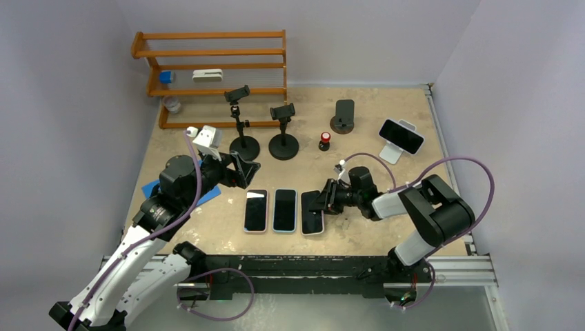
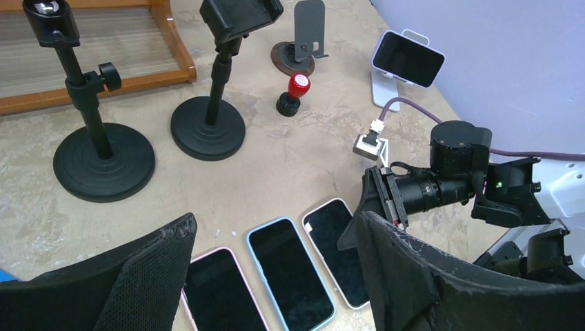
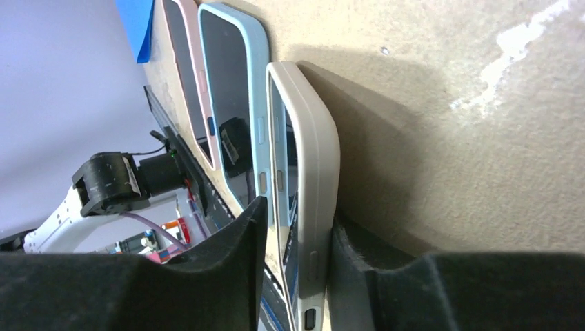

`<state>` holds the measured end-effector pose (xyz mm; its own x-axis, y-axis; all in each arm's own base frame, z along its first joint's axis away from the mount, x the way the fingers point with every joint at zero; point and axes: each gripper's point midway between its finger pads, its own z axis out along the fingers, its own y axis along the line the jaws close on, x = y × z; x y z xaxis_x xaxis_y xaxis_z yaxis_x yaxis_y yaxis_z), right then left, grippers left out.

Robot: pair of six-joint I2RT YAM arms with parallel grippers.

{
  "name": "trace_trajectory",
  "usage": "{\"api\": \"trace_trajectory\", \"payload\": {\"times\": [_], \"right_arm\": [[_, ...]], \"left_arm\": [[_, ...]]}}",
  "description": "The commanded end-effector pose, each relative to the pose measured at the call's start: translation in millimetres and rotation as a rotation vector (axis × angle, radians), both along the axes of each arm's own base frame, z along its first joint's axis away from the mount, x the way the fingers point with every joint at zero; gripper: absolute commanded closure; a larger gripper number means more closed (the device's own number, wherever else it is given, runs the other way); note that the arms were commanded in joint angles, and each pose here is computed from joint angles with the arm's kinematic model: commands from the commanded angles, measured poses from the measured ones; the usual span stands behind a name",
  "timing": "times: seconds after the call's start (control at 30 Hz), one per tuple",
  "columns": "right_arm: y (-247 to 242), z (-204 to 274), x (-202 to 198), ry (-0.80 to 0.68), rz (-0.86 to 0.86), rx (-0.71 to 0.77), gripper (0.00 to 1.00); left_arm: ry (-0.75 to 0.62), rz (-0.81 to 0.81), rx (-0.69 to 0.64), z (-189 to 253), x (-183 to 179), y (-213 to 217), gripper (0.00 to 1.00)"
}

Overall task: Remove the phone from the phone stand
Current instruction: Place the phone at the center of the board.

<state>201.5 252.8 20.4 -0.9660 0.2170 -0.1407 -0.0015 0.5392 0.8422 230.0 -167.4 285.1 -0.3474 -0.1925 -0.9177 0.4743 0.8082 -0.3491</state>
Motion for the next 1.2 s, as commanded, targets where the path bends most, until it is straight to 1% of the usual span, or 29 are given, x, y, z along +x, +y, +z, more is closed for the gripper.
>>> {"api": "trace_trajectory", "payload": {"times": [0.0, 0.17, 0.33, 0.63, 1.17], "right_arm": [[-13.6, -13.8, 23.0, -0.073, -0.082, -0.104, 0.6], [-19.9, -18.3, 22.6, -0.073, -0.105, -0.135, 0.53], [-29.8, -23.0, 21.4, -0.071, -0.14, -0.18, 0.51], [-44.8, -23.3, 17.6, -0.076, -0.201, -0.215, 0.51], [-58.3, -17.1, 3.9, -0.081, -0.241, -0.234, 0.51]], "left_arm": [[-0.076, -0.007, -0.035, 27.0, -0.4, -0.9, 0.18], [-0.075, -0.005, -0.033, 26.7, 0.0, -0.6, 0.18], [-0.075, -0.005, -0.034, 26.8, 0.1, -0.5, 0.18], [-0.076, -0.006, -0.036, 27.0, -0.3, -0.6, 0.18], [-0.074, -0.012, -0.04, 27.2, -1.2, -1.6, 0.18]]}}
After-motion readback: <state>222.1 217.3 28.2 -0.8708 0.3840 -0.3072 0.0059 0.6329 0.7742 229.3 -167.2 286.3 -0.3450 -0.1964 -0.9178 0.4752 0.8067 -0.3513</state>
